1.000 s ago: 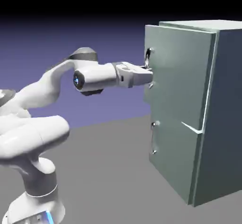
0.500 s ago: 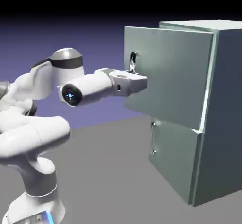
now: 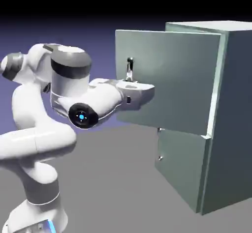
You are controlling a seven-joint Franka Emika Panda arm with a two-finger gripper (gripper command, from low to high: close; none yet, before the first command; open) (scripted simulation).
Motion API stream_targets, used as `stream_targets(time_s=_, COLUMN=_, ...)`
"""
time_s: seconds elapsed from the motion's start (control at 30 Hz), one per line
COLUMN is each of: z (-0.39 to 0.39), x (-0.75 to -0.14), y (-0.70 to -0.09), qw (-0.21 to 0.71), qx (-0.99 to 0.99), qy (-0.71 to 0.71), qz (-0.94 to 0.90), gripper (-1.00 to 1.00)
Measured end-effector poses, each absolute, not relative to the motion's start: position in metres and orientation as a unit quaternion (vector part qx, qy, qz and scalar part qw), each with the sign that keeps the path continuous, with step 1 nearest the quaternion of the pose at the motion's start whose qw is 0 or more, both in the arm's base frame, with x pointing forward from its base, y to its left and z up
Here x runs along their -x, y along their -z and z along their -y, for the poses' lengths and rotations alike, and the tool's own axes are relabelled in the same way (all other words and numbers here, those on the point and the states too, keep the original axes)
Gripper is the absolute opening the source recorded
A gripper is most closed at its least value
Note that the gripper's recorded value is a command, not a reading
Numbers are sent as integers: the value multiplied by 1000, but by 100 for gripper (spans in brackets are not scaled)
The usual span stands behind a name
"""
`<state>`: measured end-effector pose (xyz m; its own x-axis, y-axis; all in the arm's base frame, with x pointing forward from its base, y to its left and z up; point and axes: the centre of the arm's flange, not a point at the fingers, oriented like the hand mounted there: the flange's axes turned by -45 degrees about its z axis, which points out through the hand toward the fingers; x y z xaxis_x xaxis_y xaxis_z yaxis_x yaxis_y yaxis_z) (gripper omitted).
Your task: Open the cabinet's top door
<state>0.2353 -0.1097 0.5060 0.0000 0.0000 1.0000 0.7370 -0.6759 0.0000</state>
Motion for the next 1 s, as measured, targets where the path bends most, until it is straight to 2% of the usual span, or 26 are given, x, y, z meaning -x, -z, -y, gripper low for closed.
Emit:
stream_targets(time_s=0.53, z=207, x=-229, y=-506, qw=387, qx=591, qy=592, qz=387, gripper=-100)
stream_targets(time_s=1.0, z=304, x=-256, y=-506, qw=483, qx=517, qy=517, qz=482, gripper=-100)
